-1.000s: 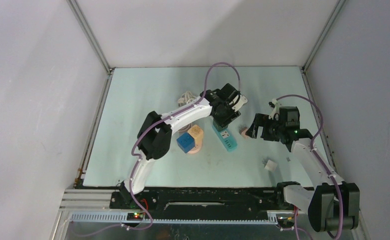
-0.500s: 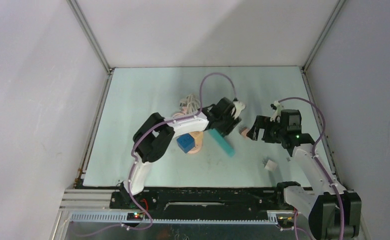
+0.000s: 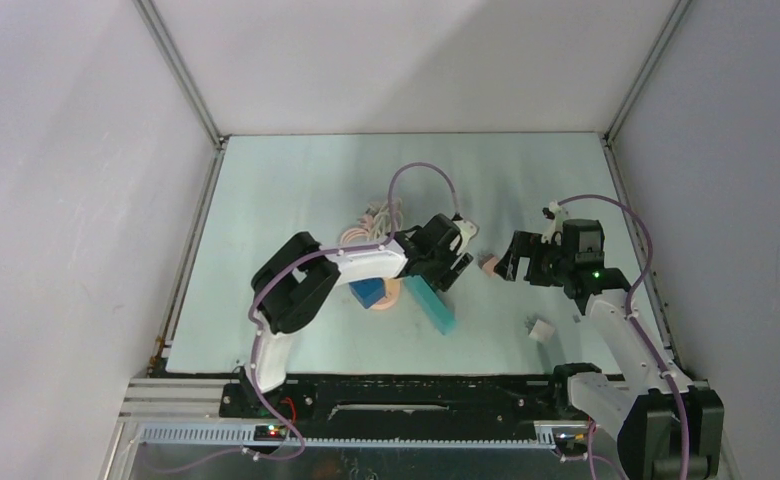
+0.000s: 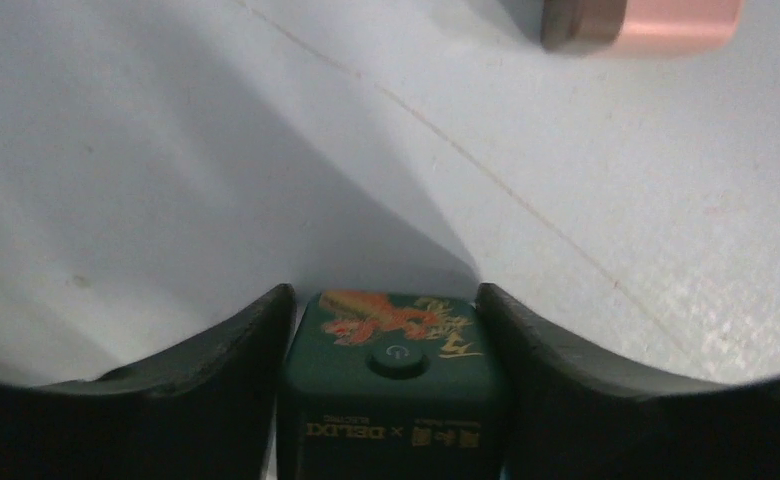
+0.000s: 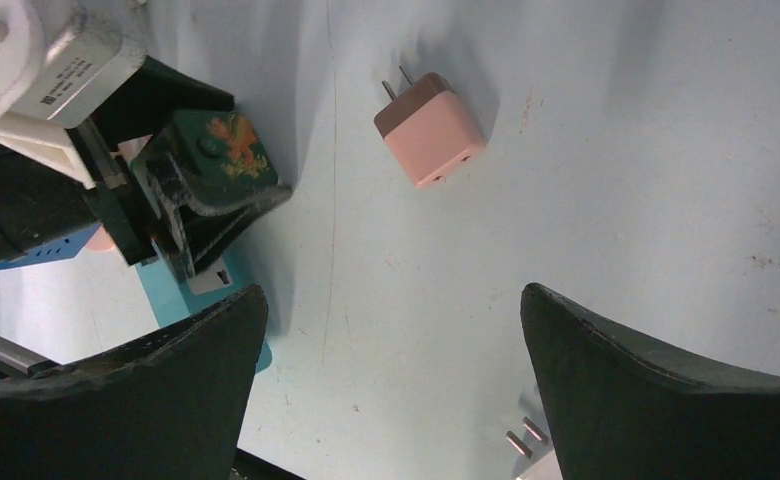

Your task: Insert the plug

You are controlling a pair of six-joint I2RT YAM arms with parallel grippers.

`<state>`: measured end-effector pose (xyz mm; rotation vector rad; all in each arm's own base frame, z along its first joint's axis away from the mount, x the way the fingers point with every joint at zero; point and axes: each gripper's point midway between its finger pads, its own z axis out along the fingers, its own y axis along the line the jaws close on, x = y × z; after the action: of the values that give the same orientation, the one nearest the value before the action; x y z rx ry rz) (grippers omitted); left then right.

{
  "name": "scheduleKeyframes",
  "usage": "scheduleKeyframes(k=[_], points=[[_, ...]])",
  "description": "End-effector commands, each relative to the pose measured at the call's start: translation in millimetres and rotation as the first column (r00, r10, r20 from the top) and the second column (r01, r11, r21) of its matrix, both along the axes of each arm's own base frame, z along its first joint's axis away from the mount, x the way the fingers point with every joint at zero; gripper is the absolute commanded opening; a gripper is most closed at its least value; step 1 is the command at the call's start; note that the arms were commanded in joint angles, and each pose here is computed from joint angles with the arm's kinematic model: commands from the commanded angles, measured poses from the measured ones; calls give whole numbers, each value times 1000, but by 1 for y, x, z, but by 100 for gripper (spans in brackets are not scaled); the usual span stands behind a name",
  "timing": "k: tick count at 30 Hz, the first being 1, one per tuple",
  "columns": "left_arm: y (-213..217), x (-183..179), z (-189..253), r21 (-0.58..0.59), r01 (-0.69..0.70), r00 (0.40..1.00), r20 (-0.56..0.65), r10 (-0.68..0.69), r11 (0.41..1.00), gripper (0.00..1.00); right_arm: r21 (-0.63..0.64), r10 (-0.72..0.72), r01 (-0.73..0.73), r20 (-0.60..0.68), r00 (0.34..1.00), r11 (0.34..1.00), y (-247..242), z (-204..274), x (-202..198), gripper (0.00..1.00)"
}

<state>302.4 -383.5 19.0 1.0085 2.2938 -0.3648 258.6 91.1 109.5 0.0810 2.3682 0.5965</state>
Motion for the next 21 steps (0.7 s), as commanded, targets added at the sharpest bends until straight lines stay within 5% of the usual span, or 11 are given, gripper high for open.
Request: scheduleKeyframes(k=[1,3,12,21], points=[[16,-15,38,-26,-40,999,8,40,999,85,6,18,-18,35,999,1000,6,8,2,100],[10,-10,68,-110,-46,997,57,52,993,99,7,35,-35,44,998,999,11,9,2,100],[38,-9,170,-328,-105,963,203,178,939,100,-21,195,-194,81,977,981,56,11,-10,100],[141,-21,224,-473,-259,889,225,400,842,100,-141,429,-416,71,901,898,136,-14,-27,87]])
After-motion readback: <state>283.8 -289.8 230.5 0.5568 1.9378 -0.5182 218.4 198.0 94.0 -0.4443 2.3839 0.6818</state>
